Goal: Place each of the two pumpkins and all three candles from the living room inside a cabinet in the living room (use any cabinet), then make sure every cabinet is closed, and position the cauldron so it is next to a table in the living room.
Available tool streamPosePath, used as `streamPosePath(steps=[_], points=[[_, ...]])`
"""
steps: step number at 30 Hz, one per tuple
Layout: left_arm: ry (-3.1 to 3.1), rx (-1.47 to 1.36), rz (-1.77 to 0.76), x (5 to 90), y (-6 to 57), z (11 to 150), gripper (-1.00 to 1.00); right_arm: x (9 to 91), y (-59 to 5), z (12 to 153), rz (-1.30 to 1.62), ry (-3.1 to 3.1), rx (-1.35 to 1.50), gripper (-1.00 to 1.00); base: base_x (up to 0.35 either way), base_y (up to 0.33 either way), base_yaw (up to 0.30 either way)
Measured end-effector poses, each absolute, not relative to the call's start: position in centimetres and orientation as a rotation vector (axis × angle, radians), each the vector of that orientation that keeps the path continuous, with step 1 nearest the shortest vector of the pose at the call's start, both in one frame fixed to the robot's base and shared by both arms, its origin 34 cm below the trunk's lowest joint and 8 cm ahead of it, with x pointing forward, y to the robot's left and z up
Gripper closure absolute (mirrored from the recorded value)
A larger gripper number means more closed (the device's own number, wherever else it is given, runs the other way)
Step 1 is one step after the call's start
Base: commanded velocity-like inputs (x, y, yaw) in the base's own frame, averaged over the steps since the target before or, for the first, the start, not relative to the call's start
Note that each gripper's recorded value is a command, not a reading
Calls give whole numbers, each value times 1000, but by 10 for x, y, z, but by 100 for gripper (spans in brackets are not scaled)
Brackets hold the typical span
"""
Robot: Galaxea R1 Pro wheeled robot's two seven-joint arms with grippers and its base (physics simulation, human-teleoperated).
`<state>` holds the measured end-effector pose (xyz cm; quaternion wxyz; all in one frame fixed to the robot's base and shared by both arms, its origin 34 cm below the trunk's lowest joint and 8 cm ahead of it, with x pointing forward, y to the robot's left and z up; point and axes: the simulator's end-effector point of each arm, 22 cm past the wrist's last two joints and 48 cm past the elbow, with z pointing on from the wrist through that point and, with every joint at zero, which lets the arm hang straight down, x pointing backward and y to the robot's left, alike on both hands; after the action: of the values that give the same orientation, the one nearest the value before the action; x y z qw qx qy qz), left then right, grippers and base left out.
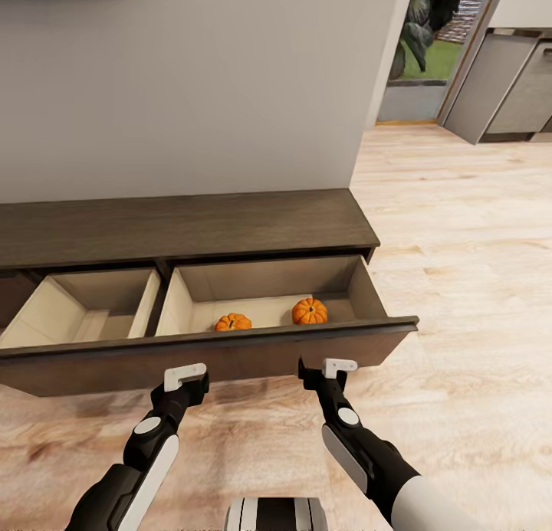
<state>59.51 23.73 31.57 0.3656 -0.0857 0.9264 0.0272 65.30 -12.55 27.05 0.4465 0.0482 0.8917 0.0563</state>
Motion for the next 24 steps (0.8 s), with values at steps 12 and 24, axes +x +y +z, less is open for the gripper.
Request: streamPosePath(steps=[12, 24], points=[[2389, -221, 72, 594, 237, 312, -100, 651, -120, 266, 167, 2215, 108, -100, 23, 8, 0], [2390, -221, 75, 593, 238, 311, -100, 652, -123, 267, 166, 2205, 120, -100, 106, 56, 0]])
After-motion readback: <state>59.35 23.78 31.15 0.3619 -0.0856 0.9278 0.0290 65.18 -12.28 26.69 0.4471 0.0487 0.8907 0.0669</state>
